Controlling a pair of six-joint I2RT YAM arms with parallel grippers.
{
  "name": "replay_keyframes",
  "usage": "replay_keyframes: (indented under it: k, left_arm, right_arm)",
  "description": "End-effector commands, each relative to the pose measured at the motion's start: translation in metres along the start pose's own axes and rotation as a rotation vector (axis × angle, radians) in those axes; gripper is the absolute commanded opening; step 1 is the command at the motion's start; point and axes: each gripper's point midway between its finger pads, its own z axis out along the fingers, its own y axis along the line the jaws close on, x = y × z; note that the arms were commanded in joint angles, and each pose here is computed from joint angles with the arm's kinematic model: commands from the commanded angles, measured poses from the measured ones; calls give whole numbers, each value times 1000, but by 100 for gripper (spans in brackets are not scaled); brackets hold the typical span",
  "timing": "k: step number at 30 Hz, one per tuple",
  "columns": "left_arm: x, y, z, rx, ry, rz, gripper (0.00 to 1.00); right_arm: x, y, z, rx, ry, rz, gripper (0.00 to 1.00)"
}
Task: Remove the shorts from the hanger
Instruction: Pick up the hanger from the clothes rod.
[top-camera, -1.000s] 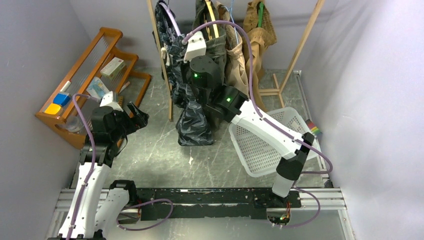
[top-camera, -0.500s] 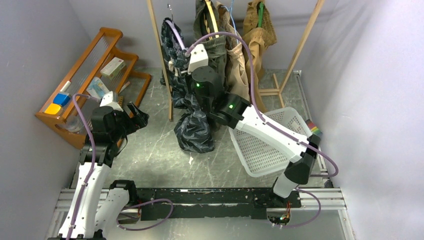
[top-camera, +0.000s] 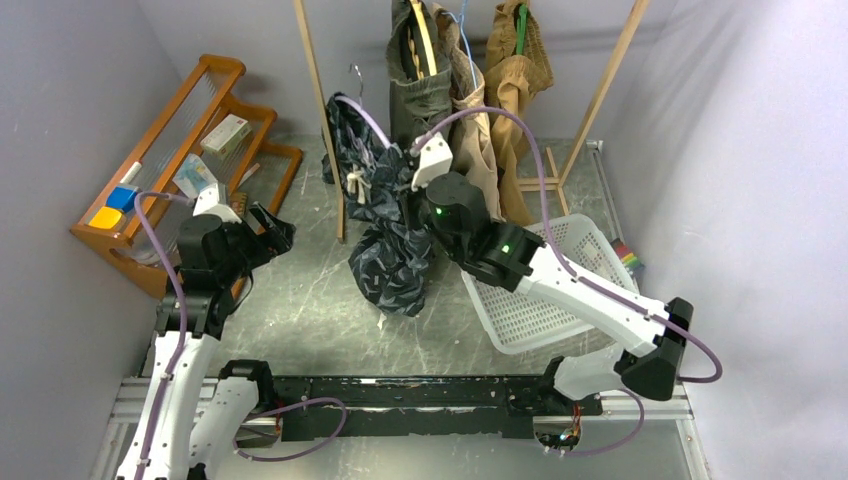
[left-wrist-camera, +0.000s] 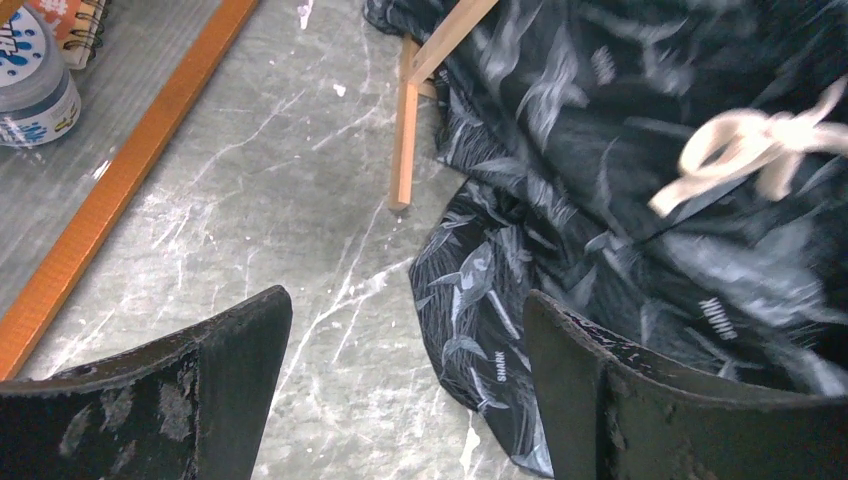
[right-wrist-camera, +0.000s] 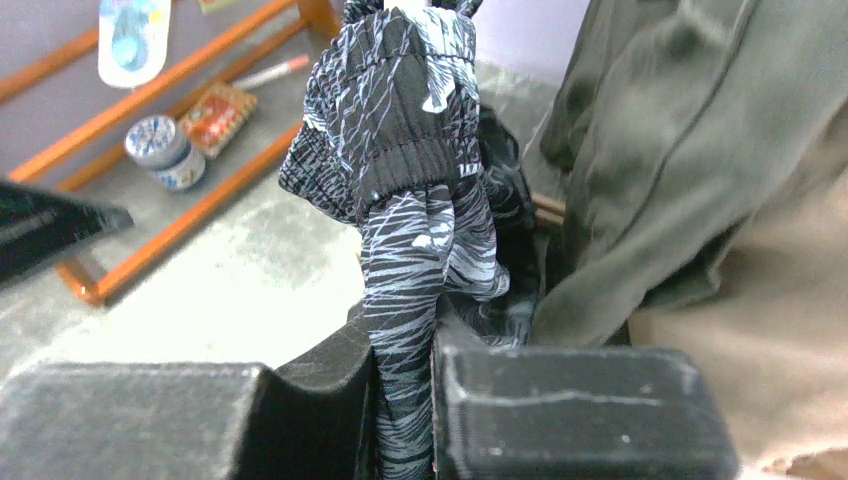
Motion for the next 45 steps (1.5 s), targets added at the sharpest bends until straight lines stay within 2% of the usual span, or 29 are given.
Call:
replay_keyframes:
  k: [1, 6, 13, 21, 27, 31, 34, 37, 41, 45]
  left_arm:
    - [-24, -16, -9, 52, -90, -19, 90]
    - [-27, -18, -13, 58, -84, 8, 90]
    - [-37, -36, -24, 162, -161, 23, 91]
    - [-45, -41, -31, 179, -177, 67, 91]
    - [-56, -63, -47, 284, -219, 130, 91]
    - [-65, -75, -64, 342, -266, 164, 90]
    - [-68, -79, -74, 364, -292, 168, 89]
    - [-63, -84, -79, 402, -283, 176, 88]
    - [-45, -99, -78, 520, -210, 243, 88]
    - [-28, -104, -65, 570, -106, 248, 87]
  right_arm:
    - [-4, 3, -24, -78, -27, 81, 0]
    - [27, -2, -51, -142, 10, 96, 0]
    - [62, 9, -77, -292, 96, 43, 0]
    - [52, 8, -102, -372, 56, -9, 0]
    - [41, 43, -118, -592, 29, -33, 0]
    - [56, 44, -102, -568, 70, -68, 0]
    - [73, 39, -78, -472, 115, -37, 0]
    - [89, 48, -60, -465, 142, -12, 0]
    - [95, 69, -53, -545, 176, -9, 0]
    - [93, 80, -55, -608, 171, -3, 0]
